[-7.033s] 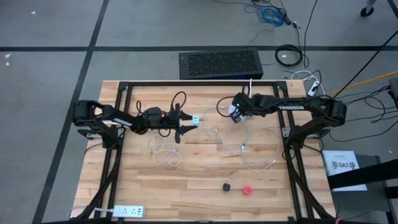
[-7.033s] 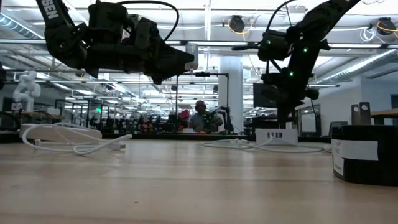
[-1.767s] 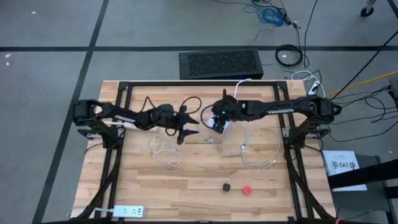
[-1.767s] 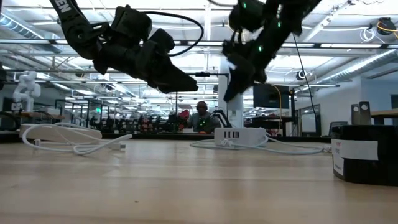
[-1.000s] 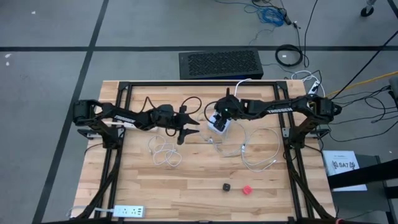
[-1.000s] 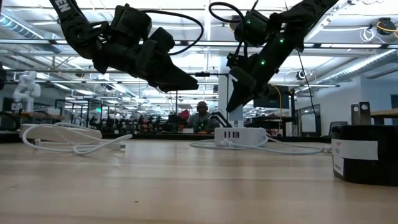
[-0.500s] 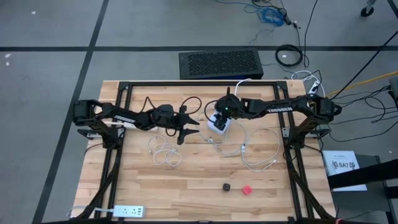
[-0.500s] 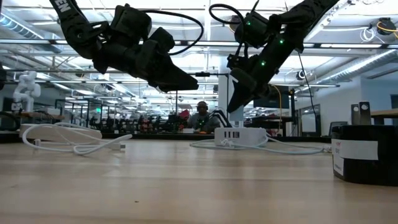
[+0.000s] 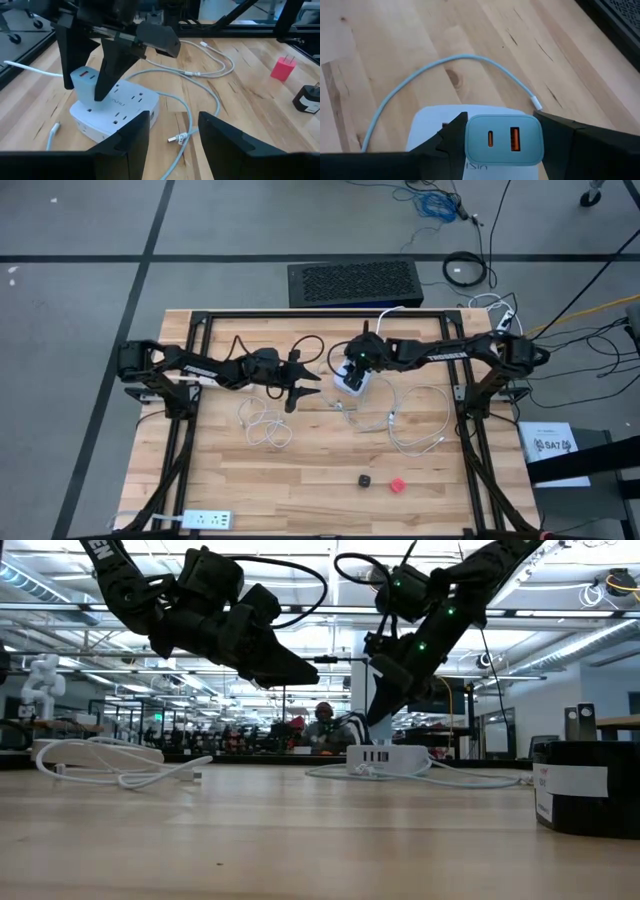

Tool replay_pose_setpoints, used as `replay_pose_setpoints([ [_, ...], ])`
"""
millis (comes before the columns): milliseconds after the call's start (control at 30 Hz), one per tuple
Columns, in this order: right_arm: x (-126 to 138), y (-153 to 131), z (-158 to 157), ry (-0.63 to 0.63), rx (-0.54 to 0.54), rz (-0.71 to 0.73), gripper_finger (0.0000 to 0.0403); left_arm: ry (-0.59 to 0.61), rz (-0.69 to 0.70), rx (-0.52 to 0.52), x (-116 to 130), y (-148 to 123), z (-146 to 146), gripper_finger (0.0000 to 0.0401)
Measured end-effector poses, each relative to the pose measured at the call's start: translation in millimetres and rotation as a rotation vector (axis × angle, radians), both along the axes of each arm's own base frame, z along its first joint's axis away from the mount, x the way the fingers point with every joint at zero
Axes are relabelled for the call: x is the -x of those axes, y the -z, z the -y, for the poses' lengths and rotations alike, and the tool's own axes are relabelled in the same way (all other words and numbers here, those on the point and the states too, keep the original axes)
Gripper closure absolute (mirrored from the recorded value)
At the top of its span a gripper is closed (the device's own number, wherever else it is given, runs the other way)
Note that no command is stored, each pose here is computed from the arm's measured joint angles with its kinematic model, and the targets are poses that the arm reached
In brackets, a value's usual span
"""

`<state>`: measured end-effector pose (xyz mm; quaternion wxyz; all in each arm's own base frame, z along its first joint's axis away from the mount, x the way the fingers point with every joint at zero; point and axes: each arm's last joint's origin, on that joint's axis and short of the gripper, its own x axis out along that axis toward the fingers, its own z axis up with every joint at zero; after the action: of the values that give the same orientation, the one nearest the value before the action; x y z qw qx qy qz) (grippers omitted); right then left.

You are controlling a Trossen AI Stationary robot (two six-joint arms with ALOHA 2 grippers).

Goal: Insert USB
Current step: Insert the white charger adapter into the white outlet extension

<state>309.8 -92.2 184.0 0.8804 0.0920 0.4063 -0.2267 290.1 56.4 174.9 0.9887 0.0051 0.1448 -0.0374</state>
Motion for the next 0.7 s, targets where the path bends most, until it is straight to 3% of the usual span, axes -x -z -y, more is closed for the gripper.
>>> replay_pose_setpoints([
  [700, -5, 18, 3, 0.000, -0.014, -0.052, 0.0241, 0.000, -0.028, 0.006, 1, 3, 0, 0.0228],
])
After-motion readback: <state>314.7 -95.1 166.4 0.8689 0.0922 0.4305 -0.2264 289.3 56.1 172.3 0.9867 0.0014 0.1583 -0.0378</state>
